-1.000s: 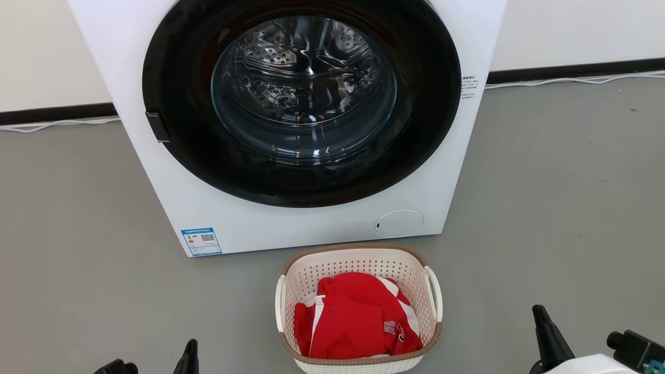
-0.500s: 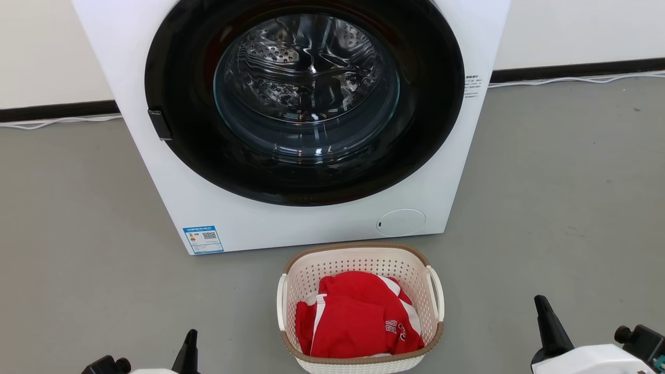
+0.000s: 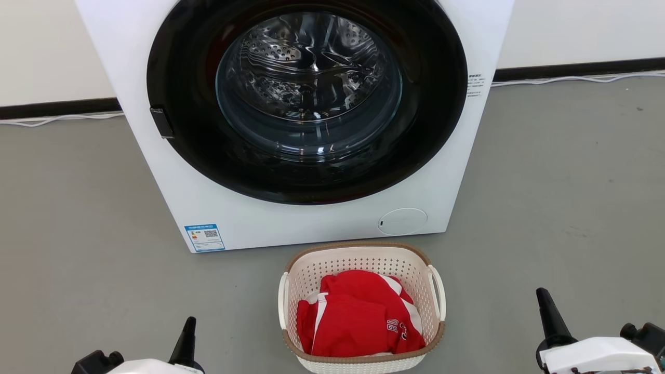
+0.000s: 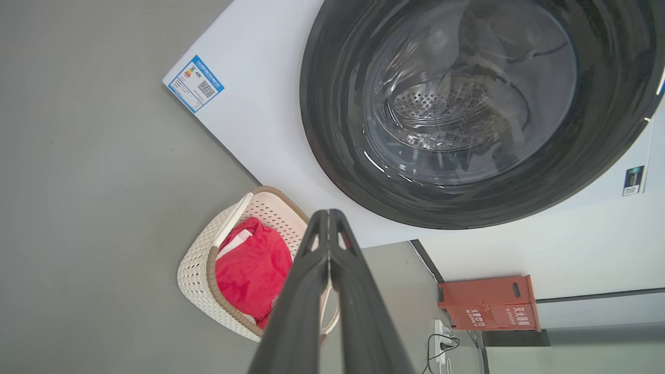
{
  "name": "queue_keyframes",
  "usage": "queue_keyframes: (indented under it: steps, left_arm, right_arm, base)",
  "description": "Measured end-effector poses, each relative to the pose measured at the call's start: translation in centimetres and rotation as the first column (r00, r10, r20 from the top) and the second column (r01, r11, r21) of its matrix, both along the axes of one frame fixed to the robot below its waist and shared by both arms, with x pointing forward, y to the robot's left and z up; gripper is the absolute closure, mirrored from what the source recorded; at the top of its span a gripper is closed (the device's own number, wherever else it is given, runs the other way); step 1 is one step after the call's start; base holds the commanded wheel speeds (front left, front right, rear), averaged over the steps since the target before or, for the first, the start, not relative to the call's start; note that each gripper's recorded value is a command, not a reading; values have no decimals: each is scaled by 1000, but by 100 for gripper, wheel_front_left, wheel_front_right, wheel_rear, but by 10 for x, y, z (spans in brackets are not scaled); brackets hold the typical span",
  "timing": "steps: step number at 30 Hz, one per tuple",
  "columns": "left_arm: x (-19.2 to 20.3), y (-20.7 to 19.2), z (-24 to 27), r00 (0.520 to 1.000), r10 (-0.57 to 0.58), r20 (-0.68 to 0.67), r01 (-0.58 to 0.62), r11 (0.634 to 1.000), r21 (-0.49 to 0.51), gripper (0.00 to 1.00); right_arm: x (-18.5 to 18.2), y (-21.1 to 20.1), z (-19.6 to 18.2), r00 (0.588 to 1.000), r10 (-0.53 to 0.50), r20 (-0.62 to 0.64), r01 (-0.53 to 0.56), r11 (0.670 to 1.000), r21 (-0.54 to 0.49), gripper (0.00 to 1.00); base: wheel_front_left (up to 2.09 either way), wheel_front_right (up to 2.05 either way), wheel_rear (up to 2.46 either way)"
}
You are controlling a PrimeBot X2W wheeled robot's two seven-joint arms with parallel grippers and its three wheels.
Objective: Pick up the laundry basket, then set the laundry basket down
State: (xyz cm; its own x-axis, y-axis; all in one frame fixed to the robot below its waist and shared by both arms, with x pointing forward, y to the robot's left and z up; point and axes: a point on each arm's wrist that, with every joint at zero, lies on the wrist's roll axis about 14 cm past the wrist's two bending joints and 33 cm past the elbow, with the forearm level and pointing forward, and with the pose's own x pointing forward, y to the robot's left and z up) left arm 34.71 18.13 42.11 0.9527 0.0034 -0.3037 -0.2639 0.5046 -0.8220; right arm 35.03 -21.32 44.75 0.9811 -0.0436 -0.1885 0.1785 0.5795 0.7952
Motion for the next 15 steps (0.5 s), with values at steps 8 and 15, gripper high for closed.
queue_keyframes:
  steps: [8,15]
  left_arm:
    - [2,1,4,1000,17,11,-17,997,-79,100]
    - [10,2,14,998,37,44,-30,988,-149,100]
  right_arm:
    - [1,0,1,1000,-21,3,21,995,94,100]
    - [8,2,8,999,-36,26,31,984,178,100]
  base:
    - [0,0,0]
    - [0,0,0]
